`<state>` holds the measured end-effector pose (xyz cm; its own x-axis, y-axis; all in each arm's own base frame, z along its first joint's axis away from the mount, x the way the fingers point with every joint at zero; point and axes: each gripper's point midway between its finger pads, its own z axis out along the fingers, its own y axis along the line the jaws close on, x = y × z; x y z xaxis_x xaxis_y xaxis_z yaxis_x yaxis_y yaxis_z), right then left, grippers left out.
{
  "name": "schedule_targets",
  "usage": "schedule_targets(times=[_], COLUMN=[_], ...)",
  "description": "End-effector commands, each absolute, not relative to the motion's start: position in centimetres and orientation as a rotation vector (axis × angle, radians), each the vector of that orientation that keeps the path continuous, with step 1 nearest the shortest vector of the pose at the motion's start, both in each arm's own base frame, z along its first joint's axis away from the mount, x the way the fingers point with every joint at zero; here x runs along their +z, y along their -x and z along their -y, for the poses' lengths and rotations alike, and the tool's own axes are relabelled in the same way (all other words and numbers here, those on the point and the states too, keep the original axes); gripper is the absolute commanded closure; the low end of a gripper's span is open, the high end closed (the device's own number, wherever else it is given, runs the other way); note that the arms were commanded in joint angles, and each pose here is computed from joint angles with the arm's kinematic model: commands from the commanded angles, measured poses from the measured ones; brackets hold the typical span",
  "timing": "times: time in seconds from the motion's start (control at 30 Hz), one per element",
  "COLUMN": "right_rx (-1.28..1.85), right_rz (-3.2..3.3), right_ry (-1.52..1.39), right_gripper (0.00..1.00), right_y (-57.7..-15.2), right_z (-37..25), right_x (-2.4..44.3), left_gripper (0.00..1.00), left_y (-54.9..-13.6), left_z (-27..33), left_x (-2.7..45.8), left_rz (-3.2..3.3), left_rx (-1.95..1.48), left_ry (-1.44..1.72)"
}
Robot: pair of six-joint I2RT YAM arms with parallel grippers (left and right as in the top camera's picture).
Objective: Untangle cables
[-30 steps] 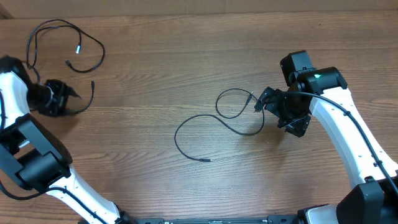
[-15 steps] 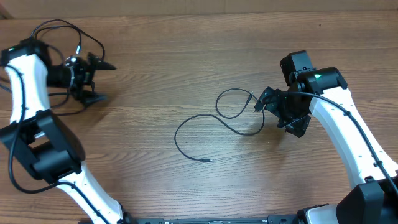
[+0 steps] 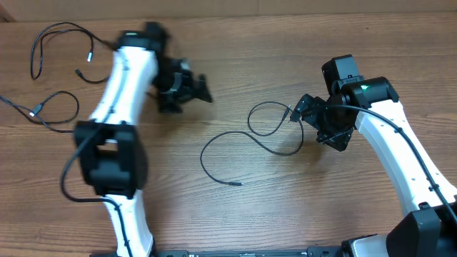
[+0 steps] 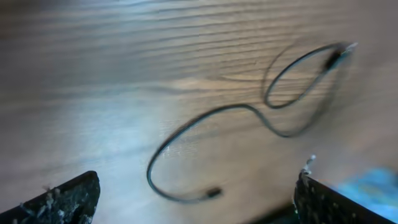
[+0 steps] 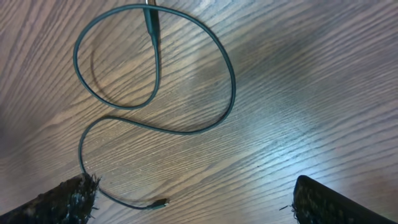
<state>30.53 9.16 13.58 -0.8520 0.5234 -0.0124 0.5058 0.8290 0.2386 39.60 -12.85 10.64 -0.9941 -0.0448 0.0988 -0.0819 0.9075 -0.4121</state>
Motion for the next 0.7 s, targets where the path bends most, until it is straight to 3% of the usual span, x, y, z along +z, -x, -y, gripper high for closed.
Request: schedule_targets(times=[0.0, 0.33, 0.5, 0.67], right_rx=[0.263, 0.169, 0.207, 0.199], right_rz=[-2.893, -2.69, -2.645, -2.638], right_ry=[-0.829, -1.31, -1.526, -1.576], right_gripper=[0.0, 0.0, 0.0, 0.0], right_y=[-31.1, -31.3, -29.2, -28.5], right_z=[-7.3, 4.2, 7.3, 8.0], right_x=[13.6, 13.5, 13.3, 13.3], left_gripper=[0.0, 0.0, 0.02, 0.02], left_y=[-39.8, -37.6, -35.6, -34.4], left_z=[13.4, 23.4, 29.9, 34.1], left_x=[9.7, 9.9, 10.5, 9.5], left_rz=[3.109, 3.156, 3.085, 3.072], left_rx=[0.273, 0.325, 0.56, 0.508], left_ry=[0.007, 0.32, 0.766, 1.125])
